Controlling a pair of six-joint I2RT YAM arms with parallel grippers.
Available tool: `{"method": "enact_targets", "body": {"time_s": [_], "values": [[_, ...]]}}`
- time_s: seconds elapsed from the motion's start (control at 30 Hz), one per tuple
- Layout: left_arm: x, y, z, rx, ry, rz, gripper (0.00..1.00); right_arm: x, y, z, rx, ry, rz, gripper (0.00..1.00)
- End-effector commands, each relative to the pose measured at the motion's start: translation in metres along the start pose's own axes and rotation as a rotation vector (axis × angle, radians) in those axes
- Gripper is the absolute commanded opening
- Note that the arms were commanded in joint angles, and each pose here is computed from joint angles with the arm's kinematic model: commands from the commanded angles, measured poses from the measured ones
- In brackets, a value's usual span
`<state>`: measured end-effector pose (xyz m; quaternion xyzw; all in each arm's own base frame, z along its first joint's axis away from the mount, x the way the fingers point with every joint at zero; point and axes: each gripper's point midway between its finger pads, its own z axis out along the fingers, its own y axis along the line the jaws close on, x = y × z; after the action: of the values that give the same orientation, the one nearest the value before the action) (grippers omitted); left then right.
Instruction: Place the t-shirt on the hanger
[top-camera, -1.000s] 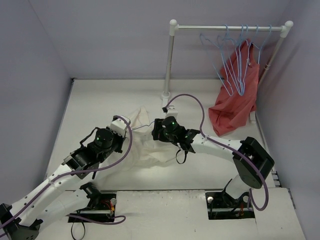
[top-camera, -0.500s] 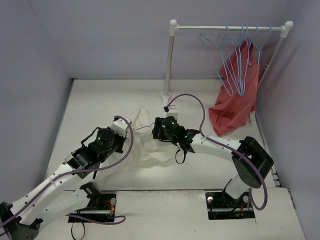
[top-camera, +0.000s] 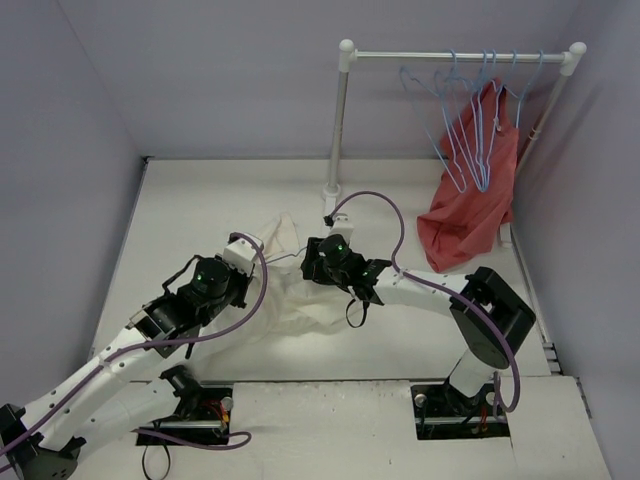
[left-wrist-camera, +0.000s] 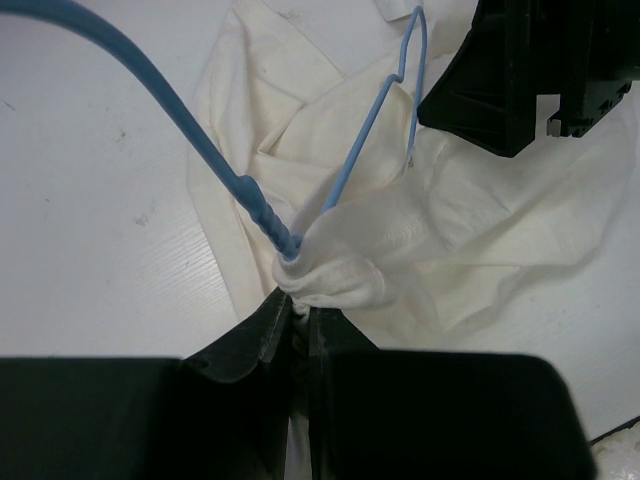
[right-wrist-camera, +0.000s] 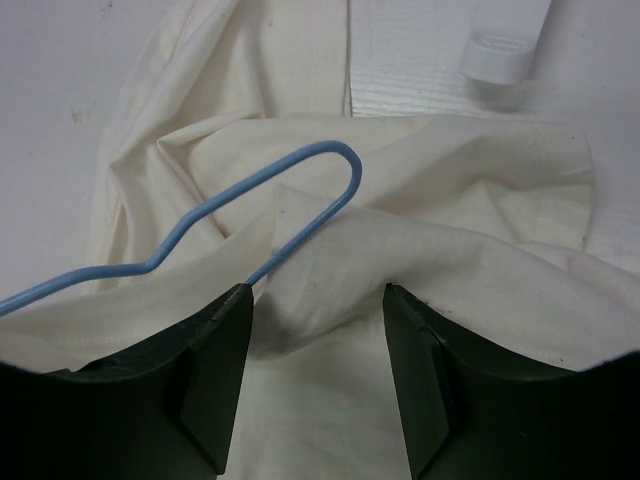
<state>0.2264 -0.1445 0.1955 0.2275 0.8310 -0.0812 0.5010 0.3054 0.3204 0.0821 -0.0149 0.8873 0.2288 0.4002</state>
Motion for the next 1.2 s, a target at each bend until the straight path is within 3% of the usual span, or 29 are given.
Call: {"method": "enact_targets", "body": {"time_s": [0.0, 0.13, 0.2, 0.27, 0.6, 0.8, 1.0, 1.17], "values": [[-0.025, 0.0, -0.003, -0.003, -0.086, -0.03, 0.0, -0.02, 0.017, 0.002, -0.047, -0.06, 0.04, 0.48], [-0.026, -0.001, -0.003, 0.001, -0.089, -0.03, 0.0, -0.017, 0.012, 0.003, -0.046, -0.05, 0.039, 0.26], [-0.026, -0.003, -0.003, 0.009, -0.089, -0.027, 0.0, -0.017, 0.011, 0.001, -0.047, -0.051, 0.034, 0.09], [-0.027, -0.004, -0.003, 0.018, -0.091, -0.019, 0.0, -0.022, 0.007, -0.003, -0.04, -0.066, 0.027, 0.0], [-0.036, -0.019, -0.02, 0.138, -0.162, 0.064, 0.0, -0.067, -0.037, -0.037, 0.009, -0.179, 0.004, 0.0], [-0.03, -0.038, -0.018, 0.238, -0.126, 0.104, 0.0, -0.083, -0.048, -0.054, 0.015, -0.209, -0.049, 0.0], [-0.033, -0.039, -0.011, 0.227, -0.096, 0.112, 0.0, -0.103, -0.033, -0.076, -0.034, -0.244, -0.12, 0.0], [-0.074, -0.04, -0.012, 0.22, -0.209, 0.087, 0.0, -0.11, 0.003, -0.092, -0.129, -0.245, -0.194, 0.0]]}}
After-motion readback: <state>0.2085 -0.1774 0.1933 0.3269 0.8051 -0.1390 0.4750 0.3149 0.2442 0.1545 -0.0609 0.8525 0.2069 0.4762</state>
